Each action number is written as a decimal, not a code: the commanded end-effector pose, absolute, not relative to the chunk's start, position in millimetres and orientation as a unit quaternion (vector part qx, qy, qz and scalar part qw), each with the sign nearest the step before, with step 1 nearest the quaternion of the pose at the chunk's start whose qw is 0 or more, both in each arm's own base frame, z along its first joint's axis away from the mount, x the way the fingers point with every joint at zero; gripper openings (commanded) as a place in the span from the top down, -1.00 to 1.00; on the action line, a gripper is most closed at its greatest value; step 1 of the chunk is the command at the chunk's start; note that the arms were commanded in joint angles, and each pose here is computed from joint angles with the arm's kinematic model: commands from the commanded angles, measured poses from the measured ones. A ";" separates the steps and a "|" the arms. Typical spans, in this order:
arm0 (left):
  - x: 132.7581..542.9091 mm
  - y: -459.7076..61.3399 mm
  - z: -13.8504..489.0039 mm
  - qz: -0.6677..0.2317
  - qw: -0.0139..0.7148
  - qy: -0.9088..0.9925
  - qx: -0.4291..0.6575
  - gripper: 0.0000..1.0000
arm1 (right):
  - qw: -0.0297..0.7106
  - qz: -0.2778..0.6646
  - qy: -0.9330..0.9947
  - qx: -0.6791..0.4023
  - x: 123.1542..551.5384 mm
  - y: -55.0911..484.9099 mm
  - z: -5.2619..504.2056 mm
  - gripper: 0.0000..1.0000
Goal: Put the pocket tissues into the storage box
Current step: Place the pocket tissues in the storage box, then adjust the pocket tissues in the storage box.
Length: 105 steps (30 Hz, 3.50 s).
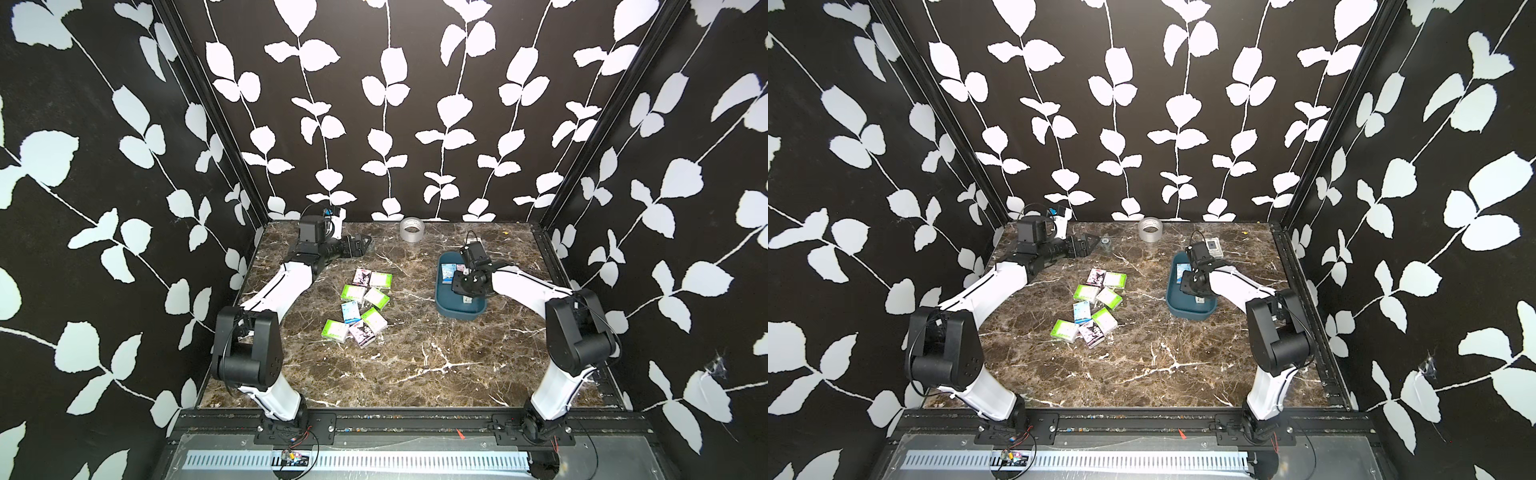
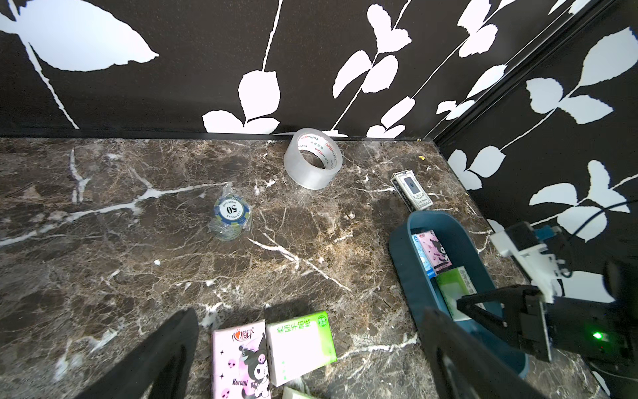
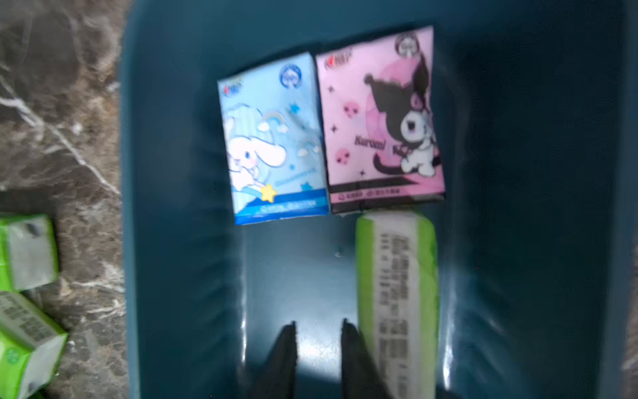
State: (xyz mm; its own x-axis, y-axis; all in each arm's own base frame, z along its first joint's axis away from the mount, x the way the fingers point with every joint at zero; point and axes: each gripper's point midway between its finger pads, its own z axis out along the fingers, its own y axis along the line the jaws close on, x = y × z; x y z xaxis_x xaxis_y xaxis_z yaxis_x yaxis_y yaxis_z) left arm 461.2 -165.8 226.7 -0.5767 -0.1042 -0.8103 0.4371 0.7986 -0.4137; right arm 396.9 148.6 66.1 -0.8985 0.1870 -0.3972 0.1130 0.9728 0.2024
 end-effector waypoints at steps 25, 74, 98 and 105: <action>463.6 -168.4 242.6 -0.302 0.465 0.825 0.110 -0.98 | 0.229 -0.018 0.973 0.031 415.1 121.7 95.4 0.14; 458.0 -165.0 239.2 -0.289 0.465 0.829 0.116 -0.98 | 0.154 0.051 0.986 0.038 402.0 131.2 74.8 0.33; 463.0 -167.3 246.0 -0.299 0.470 0.823 0.111 -0.98 | 0.105 0.100 0.987 0.070 388.0 140.1 35.5 0.34; 463.9 -167.0 247.2 -0.297 0.471 0.823 0.111 -0.98 | 0.114 0.145 0.979 0.089 397.9 156.2 38.0 0.44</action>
